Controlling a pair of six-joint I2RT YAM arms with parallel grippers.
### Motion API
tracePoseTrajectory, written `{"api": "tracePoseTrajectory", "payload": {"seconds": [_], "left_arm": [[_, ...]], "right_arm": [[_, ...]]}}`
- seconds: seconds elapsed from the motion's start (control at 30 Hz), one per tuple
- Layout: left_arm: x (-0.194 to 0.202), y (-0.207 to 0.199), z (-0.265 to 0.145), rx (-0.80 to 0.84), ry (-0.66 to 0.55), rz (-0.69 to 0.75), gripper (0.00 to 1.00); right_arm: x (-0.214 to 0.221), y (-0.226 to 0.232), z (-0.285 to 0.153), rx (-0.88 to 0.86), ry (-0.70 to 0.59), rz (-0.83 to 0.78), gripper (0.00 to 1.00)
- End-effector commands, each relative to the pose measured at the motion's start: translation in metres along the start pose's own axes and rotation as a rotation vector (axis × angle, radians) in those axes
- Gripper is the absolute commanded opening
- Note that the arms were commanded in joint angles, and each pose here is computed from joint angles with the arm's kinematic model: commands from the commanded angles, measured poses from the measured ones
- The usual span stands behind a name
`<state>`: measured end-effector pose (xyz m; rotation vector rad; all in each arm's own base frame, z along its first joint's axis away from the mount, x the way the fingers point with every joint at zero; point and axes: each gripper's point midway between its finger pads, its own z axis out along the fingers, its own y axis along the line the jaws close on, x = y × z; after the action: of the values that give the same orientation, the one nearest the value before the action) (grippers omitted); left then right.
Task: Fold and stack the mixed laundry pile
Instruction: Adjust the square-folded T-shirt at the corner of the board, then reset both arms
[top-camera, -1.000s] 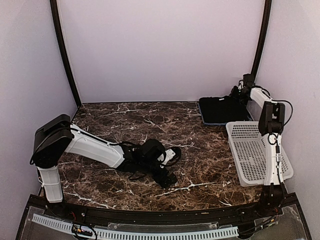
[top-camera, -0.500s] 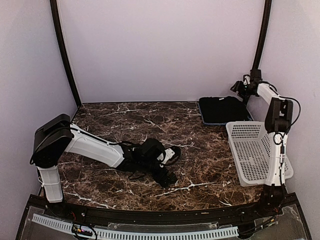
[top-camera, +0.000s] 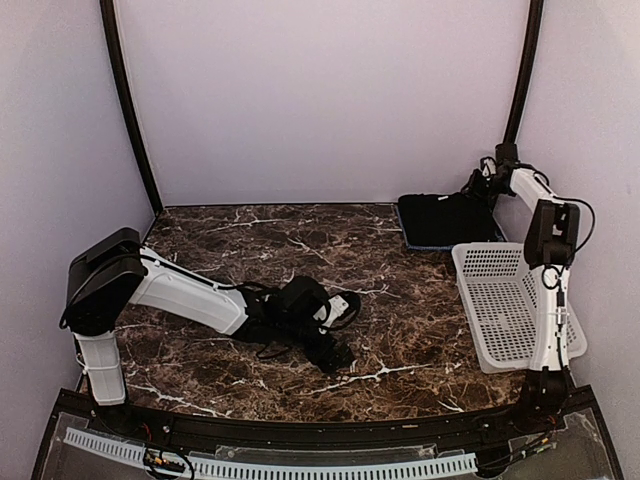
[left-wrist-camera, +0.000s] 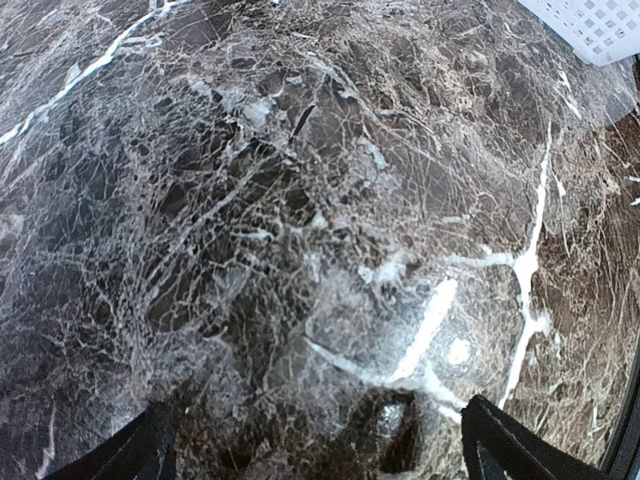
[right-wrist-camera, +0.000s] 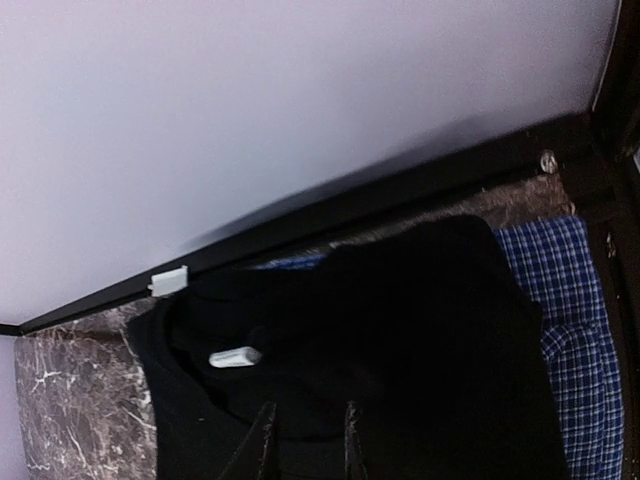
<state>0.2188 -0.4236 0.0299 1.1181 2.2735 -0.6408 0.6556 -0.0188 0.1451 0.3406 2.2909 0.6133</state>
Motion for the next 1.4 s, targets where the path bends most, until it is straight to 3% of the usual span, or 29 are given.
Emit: {"api": "tracePoseTrajectory", "payload": {"seconds": [0.0,0.2,0.3,0.5,0.7,0.87,0.97,1.2,1.37], "left_arm": [[0.009,0.009,-0.003,-0.03,0.028,-0.021,0.99],[0.017,0.015,0.002,-0.042,0.054,-0.027,0.99],[0.017,0.018,0.002,-0.052,0.057,-0.029,0.99],[0.017,0.028,-0.002,-0.102,0.062,-0.056,0.99],[-0.003,0.038,-0.035,-0.141,-0.049,-0.113,0.99],[-0.039,0.056,-0.075,-0.106,-0.149,-0.212,0.99],[-0.065,0.085,-0.112,-0.122,-0.223,-0.271,0.99],[-0.107,0.166,-0.208,-0.249,-0.336,-0.434,0.99],[-0.118,0.209,-0.268,-0.367,-0.409,-0.511,0.99]], "right_arm": [[0.025,-0.034,0.022,0.111,0.072,0.05,0.2],[0.038,-0.066,0.037,0.204,0.098,0.069,0.21],[0.038,-0.076,0.041,0.235,0.086,0.069,0.41],[0.013,-0.068,0.027,0.25,0.009,0.034,0.58],[-0.043,-0.006,-0.037,0.169,-0.132,-0.056,0.69],[-0.07,0.06,-0.096,0.066,-0.213,-0.159,0.93],[-0.075,0.095,-0.128,0.009,-0.243,-0.221,0.98],[-0.05,0.181,-0.186,-0.128,-0.248,-0.336,0.98],[0.016,0.255,-0.205,-0.248,-0.2,-0.457,0.99]]}}
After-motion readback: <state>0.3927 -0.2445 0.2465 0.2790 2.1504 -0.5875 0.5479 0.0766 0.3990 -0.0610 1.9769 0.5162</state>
